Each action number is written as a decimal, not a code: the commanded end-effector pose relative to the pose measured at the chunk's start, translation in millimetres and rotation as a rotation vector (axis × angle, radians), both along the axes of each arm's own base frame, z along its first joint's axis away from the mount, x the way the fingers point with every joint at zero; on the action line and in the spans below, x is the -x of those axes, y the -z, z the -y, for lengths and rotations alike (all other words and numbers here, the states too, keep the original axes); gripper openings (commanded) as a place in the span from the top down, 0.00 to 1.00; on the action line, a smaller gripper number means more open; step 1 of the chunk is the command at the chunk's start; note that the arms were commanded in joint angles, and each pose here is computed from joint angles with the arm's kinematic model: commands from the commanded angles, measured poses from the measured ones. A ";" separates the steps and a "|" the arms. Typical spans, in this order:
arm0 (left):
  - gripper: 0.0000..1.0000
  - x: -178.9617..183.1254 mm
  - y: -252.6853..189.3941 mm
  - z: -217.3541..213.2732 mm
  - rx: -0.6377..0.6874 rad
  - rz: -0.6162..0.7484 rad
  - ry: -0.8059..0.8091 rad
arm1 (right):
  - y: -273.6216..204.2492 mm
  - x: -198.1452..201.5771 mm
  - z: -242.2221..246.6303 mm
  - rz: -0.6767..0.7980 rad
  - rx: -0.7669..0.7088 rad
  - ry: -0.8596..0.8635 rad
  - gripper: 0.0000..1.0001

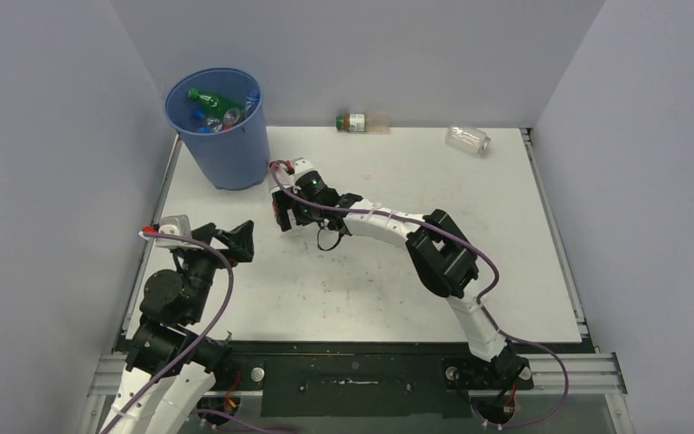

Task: Put the plastic bottles in the bin
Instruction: Pick up the plastic bottle at the center of the board, then place the plastic bottle in the trash bin.

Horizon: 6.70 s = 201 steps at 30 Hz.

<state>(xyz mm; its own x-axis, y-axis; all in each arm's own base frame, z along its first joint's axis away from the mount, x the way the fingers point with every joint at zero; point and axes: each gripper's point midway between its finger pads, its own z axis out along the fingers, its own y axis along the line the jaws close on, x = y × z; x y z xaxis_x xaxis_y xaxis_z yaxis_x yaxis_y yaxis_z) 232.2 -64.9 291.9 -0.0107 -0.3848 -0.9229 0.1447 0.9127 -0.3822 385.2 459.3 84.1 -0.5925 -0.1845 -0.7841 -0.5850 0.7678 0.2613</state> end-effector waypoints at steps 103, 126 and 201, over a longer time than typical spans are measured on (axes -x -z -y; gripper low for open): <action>0.69 31.6 -85.2 190.4 0.446 -0.021 0.995 | -155.4 272.8 151.3 0.572 -0.409 -0.295 0.70; 1.00 24.1 -153.5 129.1 0.041 0.248 0.656 | -249.1 295.3 139.4 0.356 -0.574 -0.310 0.10; 1.00 -345.4 -105.0 -141.5 -0.232 -0.037 -0.504 | -99.0 181.1 224.0 0.361 -0.252 0.288 0.10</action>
